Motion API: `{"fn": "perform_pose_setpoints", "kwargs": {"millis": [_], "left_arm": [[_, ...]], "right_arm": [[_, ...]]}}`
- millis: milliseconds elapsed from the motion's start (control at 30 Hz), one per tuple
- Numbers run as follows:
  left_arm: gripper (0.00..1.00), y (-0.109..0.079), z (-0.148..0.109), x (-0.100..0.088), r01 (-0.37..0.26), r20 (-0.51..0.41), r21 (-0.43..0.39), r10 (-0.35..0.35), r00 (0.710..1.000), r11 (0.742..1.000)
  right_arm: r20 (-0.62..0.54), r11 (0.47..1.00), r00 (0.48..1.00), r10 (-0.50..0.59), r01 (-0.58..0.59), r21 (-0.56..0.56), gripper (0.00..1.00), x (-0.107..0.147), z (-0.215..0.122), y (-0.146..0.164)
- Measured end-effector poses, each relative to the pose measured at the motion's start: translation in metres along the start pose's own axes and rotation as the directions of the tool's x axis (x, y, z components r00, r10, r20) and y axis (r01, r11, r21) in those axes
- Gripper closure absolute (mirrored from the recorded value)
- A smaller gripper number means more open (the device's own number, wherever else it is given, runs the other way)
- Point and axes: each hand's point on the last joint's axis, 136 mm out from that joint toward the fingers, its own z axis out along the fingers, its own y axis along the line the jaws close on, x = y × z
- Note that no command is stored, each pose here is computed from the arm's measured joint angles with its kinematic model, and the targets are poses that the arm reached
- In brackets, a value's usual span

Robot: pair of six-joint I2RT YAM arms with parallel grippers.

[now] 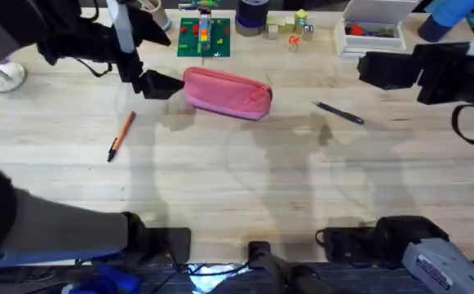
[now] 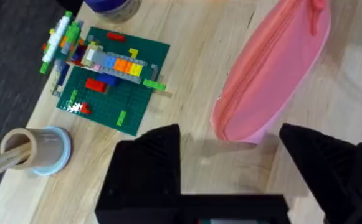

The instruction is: Unzip the bag, pick up the pens from the table one at a time and place them inside, then zip the bag closed.

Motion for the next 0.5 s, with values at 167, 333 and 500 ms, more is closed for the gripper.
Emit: {"fn": "perform_pose_setpoints", "kwargs": {"millis": [167,333,500], "left_arm": [[0.007,0.006,0.016,0.010,0.010,0.025,0.018,-0.011,1.000,1.000],[0.008,0.007,0.029,0.020,0.027,0.044,0.041,-0.029,0.999,0.999],[0.007,0.011,0.042,0.025,0.030,0.084,0.054,-0.034,0.996,0.998]], "right_arm": [[0.000,1.000,1.000,0.000,0.000,0.000,0.005,0.000,0.000,0.000],[0.000,1.000,1.000,0.000,0.000,0.000,0.005,0.000,0.000,0.000],[0.000,1.000,1.000,0.000,0.000,0.000,0.005,0.000,0.000,0.000]]}}
